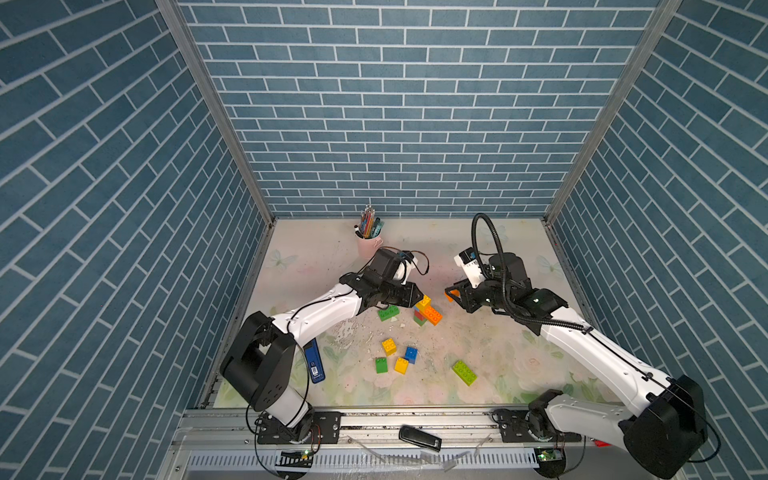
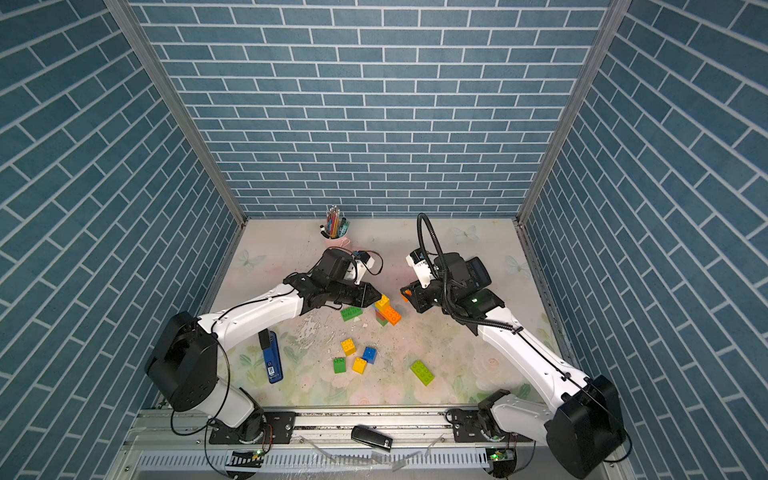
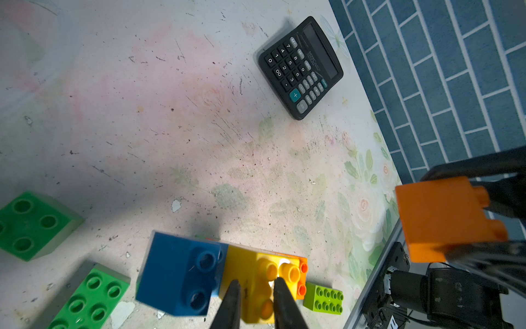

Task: Assemble a fork with lego
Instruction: Assemble the lego brick with the lego brick.

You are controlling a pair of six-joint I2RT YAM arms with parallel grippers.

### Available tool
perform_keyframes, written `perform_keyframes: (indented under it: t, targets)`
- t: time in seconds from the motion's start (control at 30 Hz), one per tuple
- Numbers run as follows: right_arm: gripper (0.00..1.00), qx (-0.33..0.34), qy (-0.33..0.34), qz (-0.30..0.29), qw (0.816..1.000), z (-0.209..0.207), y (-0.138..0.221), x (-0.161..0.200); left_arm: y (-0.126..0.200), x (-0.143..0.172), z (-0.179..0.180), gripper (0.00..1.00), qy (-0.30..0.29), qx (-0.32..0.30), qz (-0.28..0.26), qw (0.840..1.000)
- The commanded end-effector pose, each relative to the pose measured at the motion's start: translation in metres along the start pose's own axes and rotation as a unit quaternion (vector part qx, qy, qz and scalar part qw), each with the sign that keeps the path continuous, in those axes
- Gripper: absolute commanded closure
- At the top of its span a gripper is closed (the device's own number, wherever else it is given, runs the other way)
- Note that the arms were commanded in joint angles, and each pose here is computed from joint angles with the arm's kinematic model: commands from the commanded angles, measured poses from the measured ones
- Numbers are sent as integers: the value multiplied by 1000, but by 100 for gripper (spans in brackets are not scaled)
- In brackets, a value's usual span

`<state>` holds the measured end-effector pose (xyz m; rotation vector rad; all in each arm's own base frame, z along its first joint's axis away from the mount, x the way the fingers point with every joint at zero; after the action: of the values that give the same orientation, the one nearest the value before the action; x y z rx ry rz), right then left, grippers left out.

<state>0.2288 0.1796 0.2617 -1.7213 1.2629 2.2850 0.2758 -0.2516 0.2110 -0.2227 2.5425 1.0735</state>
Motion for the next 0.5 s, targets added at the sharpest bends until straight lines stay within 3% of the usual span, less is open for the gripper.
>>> perform_keyframes:
  t: [0.0,0.3,0.47]
  targets:
    - [100,-13,38,-10,999,6,10,-10,-6,7,14,77,7,-19,18,1000]
    - [100,-11,94,70,993,24,6,11,-6,6,12,77,8,-13,19,1000]
    - [100,2,87,86,992,29,-2,15,-5,7,13,77,9,-14,20,1000]
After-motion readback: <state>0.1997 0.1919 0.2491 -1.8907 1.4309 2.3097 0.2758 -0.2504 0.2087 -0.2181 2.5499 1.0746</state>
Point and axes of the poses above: each gripper's point midway between its finger pads, its own y axis back along the fingers, its own z axis along the line the jaws close on, x = y × z, the point moved 9 cm from there along y, back along the fingers, and after that the axes turned 13 degrees about y, right-handed, at the moved point
